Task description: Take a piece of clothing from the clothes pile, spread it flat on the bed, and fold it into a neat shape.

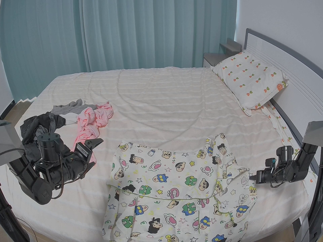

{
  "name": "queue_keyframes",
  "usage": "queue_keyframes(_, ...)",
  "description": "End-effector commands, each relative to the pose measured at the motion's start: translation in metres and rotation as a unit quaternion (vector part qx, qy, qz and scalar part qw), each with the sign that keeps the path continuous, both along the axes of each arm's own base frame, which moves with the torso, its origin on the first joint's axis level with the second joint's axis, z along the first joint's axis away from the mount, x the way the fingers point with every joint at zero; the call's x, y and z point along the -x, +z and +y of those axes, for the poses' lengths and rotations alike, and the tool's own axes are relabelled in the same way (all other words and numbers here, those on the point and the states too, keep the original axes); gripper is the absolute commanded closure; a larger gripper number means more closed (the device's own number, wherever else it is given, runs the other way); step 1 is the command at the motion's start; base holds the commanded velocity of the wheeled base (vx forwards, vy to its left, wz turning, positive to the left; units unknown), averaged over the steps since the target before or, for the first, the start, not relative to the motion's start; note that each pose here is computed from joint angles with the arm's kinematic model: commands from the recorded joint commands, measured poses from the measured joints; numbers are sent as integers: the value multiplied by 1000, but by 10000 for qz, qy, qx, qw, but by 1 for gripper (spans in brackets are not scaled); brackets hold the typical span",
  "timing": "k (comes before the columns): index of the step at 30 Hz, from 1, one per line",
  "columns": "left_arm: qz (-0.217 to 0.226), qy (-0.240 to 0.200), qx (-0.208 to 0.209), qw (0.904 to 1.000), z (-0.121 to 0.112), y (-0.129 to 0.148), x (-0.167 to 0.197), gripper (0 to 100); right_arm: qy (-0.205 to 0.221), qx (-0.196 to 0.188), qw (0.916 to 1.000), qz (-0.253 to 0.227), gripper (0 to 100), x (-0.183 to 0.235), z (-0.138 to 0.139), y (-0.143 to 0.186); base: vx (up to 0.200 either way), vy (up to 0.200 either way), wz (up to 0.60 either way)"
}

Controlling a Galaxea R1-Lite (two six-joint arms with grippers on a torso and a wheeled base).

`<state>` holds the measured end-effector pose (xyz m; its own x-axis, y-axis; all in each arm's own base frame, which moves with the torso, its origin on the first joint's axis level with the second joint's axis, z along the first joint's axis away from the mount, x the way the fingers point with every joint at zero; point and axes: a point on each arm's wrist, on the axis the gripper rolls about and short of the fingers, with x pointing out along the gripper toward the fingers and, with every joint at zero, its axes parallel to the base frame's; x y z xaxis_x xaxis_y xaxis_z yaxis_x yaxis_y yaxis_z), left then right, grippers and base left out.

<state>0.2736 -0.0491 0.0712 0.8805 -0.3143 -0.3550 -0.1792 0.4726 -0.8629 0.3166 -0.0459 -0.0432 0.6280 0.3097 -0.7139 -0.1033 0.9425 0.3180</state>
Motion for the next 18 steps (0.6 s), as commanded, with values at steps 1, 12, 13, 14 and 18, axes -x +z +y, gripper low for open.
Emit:
queue_keyframes(1, 0, -1, 2, 10000, 0, 0, 0, 0, -142, 35, 9998, -136, 100, -4, -10, 4, 0, 0, 0)
queue_keyframes(12, -6, 8, -17, 10000, 0, 0, 0, 0, -554, 223, 9978, -285, 100, -14, -31, 6, 0, 0, 0)
queue_keyframes(13, -3, 11, -10, 10000, 0, 0, 0, 0, -554, 224, 9978, -293, 100, -14, -31, 7, 0, 0, 0)
queue_keyframes(14, -6, 8, -17, 10000, 0, 0, 0, 0, -580, 226, 9976, -289, 100, -14, -32, 6, 0, 0, 0)
queue_keyframes(18, 18, -21, -12, 10000, 0, -1, 1, 0, -626, 221, 9975, -258, 0, -13, -35, 5, 0, 0, 0)
